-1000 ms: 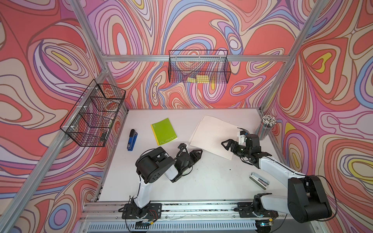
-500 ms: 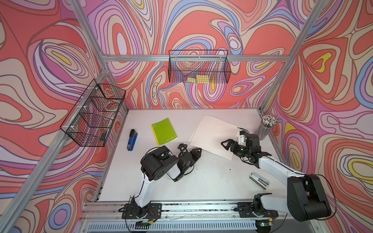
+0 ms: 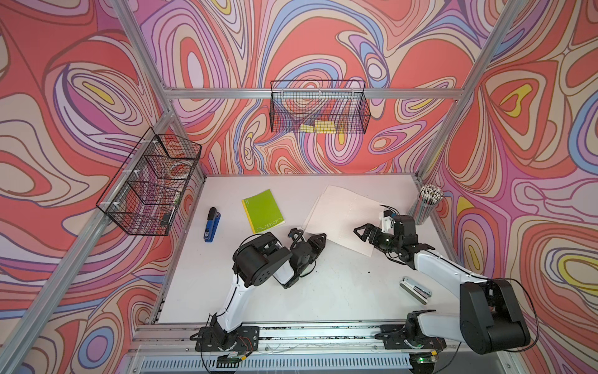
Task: Close the notebook
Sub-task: Close the notebook at the center of the board.
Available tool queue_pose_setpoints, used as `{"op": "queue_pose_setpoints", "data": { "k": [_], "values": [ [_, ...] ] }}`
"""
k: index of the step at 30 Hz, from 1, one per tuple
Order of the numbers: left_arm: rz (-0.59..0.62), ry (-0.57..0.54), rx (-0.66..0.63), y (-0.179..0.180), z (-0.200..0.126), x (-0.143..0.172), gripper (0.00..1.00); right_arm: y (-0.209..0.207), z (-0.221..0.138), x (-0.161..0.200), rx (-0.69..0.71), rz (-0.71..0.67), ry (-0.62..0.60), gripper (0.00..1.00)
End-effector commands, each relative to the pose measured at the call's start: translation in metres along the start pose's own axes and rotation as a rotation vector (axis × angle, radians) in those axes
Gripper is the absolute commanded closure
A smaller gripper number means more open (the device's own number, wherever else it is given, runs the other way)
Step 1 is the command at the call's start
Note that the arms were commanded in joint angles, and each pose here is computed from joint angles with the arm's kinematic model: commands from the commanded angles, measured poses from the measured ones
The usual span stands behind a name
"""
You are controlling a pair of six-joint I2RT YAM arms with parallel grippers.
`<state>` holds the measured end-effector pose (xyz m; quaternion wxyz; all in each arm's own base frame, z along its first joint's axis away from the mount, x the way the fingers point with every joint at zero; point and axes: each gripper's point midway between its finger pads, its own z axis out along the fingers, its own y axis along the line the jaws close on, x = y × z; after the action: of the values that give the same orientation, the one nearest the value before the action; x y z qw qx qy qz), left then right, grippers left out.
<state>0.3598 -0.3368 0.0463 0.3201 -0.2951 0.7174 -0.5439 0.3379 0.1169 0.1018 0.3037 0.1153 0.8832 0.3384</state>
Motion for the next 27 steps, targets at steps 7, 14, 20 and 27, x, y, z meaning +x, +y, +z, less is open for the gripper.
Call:
{"op": "queue_pose_setpoints", "data": {
  "k": [7, 14, 20, 27],
  "values": [
    [-0.004, -0.013, -0.136, 0.046, -0.007, 0.004, 0.68, 0.001, 0.000, -0.002, -0.009, -0.012, -0.003, 0.02],
    [-0.024, -0.014, -0.181, 0.055, -0.010, 0.005, 0.67, 0.000, 0.003, -0.001, -0.012, -0.011, 0.004, 0.02],
    [-0.017, -0.023, -0.235, 0.063, -0.019, 0.004, 0.68, -0.003, 0.004, 0.001, -0.011, -0.013, 0.008, 0.02],
    [-0.017, -0.026, -0.260, 0.072, -0.014, 0.006, 0.68, -0.005, 0.006, 0.003, -0.017, -0.004, 0.015, 0.02]
  ]
}}
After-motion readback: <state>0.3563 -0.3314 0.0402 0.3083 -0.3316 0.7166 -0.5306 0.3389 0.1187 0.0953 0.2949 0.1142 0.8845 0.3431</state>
